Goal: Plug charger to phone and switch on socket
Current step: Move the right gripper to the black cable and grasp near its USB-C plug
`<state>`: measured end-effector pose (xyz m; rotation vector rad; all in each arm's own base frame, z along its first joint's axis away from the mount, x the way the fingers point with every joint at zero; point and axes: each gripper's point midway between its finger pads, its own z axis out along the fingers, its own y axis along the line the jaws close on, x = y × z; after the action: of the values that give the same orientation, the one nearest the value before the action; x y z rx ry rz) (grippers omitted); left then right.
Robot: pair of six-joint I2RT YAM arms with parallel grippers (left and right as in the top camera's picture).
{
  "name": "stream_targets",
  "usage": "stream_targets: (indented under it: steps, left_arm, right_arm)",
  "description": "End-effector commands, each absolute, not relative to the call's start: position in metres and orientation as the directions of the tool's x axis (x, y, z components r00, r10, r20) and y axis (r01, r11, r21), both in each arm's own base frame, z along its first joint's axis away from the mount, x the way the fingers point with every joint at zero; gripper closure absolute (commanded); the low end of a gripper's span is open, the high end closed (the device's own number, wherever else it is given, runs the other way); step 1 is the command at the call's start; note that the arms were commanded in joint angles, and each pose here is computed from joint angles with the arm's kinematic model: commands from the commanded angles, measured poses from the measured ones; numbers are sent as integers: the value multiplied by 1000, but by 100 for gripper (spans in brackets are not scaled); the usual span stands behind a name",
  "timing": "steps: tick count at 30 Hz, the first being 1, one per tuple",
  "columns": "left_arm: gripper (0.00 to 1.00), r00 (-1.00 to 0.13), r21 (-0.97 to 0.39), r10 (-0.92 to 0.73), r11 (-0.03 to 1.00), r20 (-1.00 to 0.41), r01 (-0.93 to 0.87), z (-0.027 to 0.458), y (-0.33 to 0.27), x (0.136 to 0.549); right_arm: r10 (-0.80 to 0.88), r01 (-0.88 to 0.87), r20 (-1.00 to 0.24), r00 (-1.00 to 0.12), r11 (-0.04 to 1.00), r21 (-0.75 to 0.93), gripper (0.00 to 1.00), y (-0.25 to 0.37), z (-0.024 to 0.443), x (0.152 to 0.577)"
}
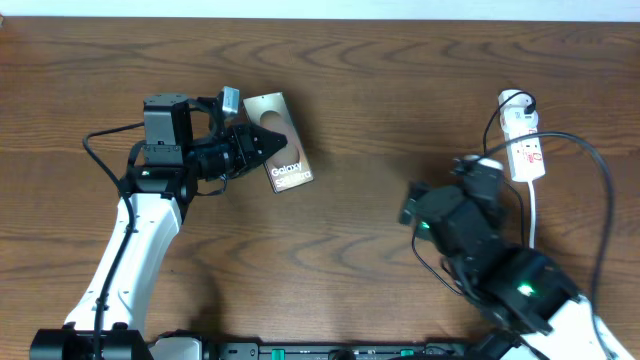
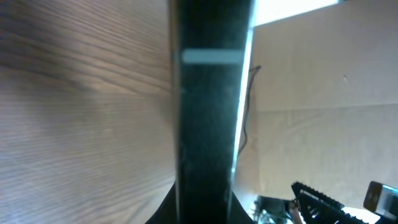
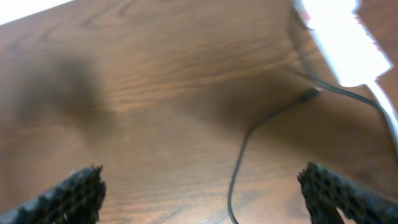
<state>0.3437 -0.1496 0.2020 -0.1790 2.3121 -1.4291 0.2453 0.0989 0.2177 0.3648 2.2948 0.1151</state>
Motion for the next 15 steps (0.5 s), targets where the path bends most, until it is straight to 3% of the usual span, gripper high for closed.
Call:
stream_targets:
  steps: [1,7,15]
  left_arm:
    - [93,-924,-908,-253,380,-288,179,222,-159,331]
    - [92,-933,-923,-264,360,-244,139,223,-160,330]
    - [93,-938,-932,-279,349,-204,99,223,-160,330]
  right_arm:
    - [424,322,-640,-641,905,277,1,90,236,228]
    - [416,283,-564,-714,907,311,1,100,231,212]
    - [494,528,-625,-605,836,149,2,74,200,245]
